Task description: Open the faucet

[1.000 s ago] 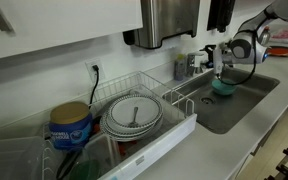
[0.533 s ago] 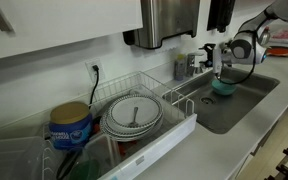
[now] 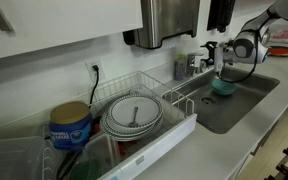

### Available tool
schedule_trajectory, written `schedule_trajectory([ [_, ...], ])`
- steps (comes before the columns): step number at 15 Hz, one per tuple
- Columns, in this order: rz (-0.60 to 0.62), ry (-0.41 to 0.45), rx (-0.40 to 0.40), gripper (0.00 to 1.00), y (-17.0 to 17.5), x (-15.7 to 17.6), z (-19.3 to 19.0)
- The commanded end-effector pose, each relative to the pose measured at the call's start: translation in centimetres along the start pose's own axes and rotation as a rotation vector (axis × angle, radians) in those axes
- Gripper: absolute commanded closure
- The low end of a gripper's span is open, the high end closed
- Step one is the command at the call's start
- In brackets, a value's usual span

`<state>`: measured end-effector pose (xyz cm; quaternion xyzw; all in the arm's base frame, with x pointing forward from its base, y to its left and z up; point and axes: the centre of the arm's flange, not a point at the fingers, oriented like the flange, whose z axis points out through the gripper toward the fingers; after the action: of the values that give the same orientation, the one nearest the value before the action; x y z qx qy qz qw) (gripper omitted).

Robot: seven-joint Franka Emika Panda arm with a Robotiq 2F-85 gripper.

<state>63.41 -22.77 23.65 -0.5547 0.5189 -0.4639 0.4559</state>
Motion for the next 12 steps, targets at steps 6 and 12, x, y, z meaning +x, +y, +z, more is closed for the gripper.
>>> schedule_trajectory([
  [6, 0.008, 0.004, 0.077, 0.0, -0.7, 0.9, 1.0],
  [12, 0.003, -0.017, 0.072, 0.0, -0.4, -0.4, 1.4],
])
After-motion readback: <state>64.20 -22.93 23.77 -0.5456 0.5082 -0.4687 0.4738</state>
